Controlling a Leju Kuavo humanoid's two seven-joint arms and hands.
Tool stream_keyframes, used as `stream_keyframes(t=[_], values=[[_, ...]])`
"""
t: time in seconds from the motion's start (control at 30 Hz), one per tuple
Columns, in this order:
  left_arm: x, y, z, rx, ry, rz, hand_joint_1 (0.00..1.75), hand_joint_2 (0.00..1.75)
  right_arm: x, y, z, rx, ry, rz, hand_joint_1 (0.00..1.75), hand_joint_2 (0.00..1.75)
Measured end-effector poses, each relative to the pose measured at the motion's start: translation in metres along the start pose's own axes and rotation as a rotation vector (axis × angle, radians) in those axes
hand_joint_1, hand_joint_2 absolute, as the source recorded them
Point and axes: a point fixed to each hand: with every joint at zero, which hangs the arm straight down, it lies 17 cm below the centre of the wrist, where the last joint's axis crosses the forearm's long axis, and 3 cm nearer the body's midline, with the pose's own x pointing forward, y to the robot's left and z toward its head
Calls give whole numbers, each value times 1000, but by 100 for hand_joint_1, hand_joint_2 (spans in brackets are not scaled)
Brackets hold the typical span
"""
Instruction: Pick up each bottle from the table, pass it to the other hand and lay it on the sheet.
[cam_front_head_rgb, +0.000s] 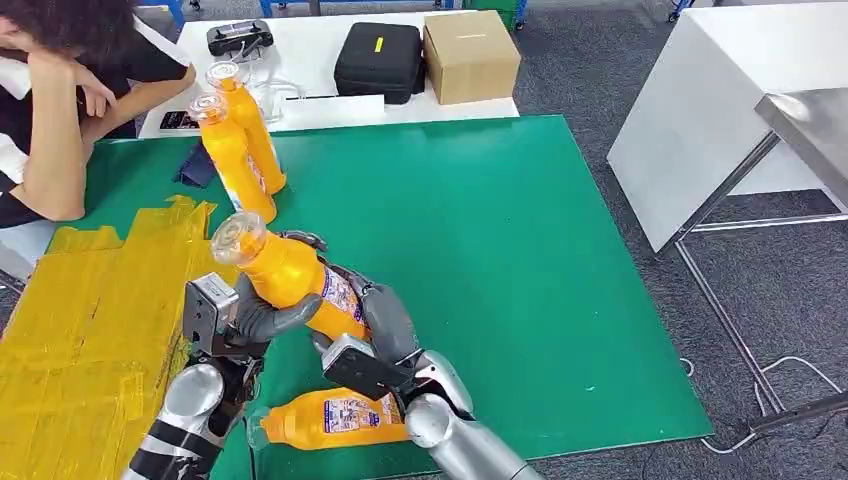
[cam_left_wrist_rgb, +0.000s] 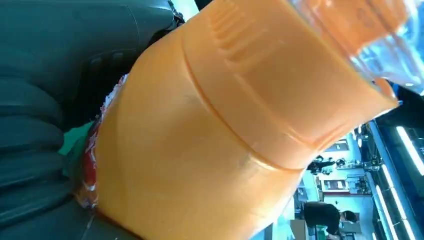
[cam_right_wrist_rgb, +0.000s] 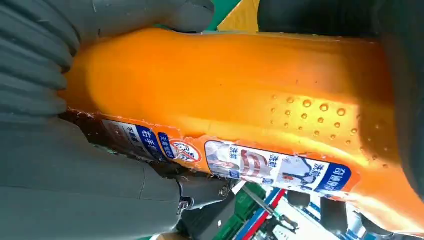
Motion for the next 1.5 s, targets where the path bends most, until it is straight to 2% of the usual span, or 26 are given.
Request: stream_keyframes(t=[0.37,0.4,0.43,0.47,0.63,0.77,0.9,1.07,1.13,1.17,1.27,1.3,1.37,1.5], values=[[1,-2,-1,-1,-2,-1,175,175,1,0,1,-3,4,-14,175,175],[1,-2,-1,-1,-2,-1,175,175,1,0,1,-3,4,-14,164,175],[1,-2,-1,-1,-2,-1,175,175,1,0,1,-3,3,-14,30,175],[1,-2,-1,-1,-2,-1,175,175,1,0,1,-5,2,-14,0,175],[4,3,-4,18,-11,-28,175,175,4,-6,3,-27,-10,-3,0,175],[10,38,-8,133,-41,-227,175,175,19,-19,2,-68,-55,5,0,175],[33,88,-12,292,-93,-491,175,175,36,-34,4,-103,-100,8,0,175],[48,121,-13,362,-113,-572,175,175,48,-48,4,-132,-137,12,0,175],[54,132,-11,402,-123,-667,175,175,52,-54,5,-149,-149,16,0,175],[60,140,-10,430,-131,-731,175,175,55,-58,5,-158,-157,16,0,0],[74,163,-9,479,-140,-1010,175,175,63,-71,5,-182,-176,1,0,0],[73,170,-8,473,-123,-1133,175,175,65,-74,4,-179,-176,-15,0,175],[63,179,-5,440,-80,-1352,175,175,68,-82,4,-175,-177,-38,0,175],[21,198,13,331,34,-1766,175,175,77,-97,5,-176,-202,-44,0,175]])
